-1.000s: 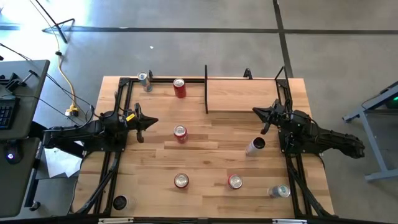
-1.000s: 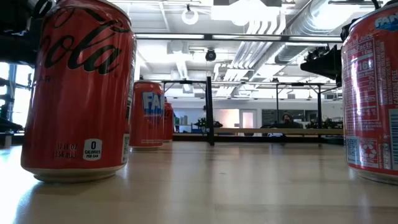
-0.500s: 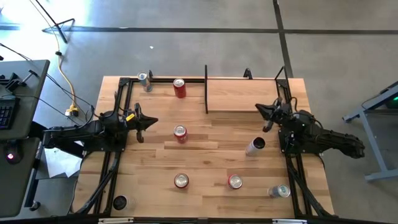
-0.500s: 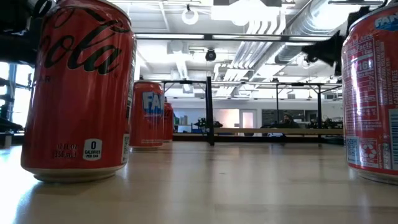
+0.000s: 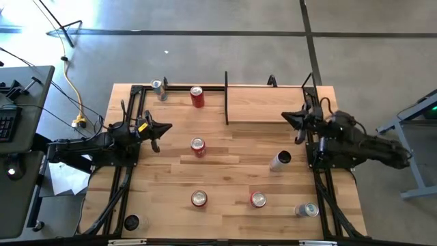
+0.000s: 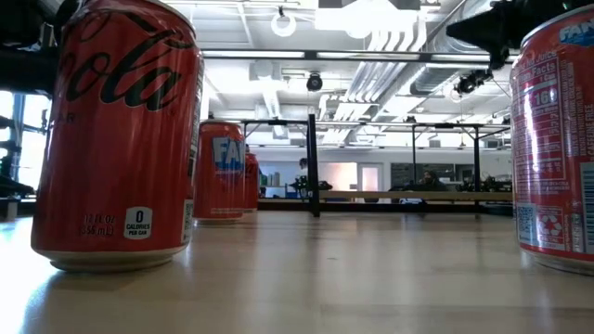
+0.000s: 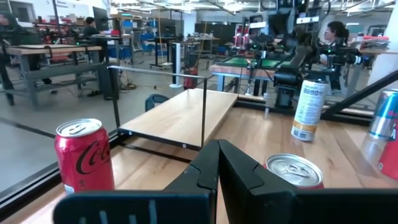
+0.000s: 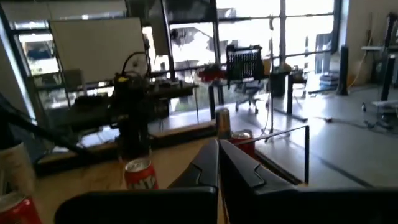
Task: Place canned beverage on shelf
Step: Put the top white-yellow soda can on the shelf
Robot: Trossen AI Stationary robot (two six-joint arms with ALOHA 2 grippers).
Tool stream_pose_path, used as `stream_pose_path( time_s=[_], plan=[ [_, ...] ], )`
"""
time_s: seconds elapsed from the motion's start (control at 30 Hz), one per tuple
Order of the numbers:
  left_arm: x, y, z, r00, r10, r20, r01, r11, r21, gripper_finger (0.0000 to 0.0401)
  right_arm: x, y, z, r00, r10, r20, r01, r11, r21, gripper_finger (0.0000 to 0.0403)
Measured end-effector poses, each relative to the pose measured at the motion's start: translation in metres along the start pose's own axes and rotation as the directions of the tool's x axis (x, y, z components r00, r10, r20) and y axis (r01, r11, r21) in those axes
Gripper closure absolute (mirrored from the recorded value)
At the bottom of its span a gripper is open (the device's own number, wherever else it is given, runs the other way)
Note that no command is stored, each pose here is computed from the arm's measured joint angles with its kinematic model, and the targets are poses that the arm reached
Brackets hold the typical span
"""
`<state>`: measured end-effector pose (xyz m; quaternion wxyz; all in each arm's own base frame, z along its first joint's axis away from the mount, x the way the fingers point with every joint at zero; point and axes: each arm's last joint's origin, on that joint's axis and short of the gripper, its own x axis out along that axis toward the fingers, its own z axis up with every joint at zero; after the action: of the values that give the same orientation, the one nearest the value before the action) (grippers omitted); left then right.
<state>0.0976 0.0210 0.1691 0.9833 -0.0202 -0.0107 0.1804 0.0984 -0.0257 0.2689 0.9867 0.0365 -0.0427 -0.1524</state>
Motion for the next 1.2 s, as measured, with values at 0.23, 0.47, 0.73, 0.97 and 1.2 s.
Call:
stream_pose_path(
  time_s=[0.23,0.47,0.73,0.97,1.2],
  plan=[
    [0.000,0.000,-0.001,1.000,0.000,-0.012,0.000,1.000,-0.007,0.0401,0.032,0.016,0.045,0.933,-0.014,-0.360,0.000,0.999,-0.039,0.0402],
    [0.000,0.000,0.000,1.000,0.000,-0.005,0.000,0.999,0.036,0.0401,0.055,0.036,0.073,0.746,-0.065,-0.663,0.064,0.998,-0.025,0.0402],
    [0.000,0.000,0.000,1.000,0.000,-0.004,0.000,0.999,0.038,0.0401,0.074,0.060,0.096,0.532,-0.115,-0.839,0.073,0.993,-0.090,0.0336],
    [0.000,0.000,0.002,1.000,-0.002,0.023,0.001,1.000,0.013,0.0401,0.085,0.092,0.091,0.268,-0.101,-0.958,0.120,0.990,-0.071,0.0200],
    [0.000,-0.001,0.004,0.999,-0.016,0.039,0.016,1.000,-0.008,0.0401,0.075,0.129,0.071,0.116,-0.137,-0.984,0.088,0.988,-0.127,0.0110]
  ],
)
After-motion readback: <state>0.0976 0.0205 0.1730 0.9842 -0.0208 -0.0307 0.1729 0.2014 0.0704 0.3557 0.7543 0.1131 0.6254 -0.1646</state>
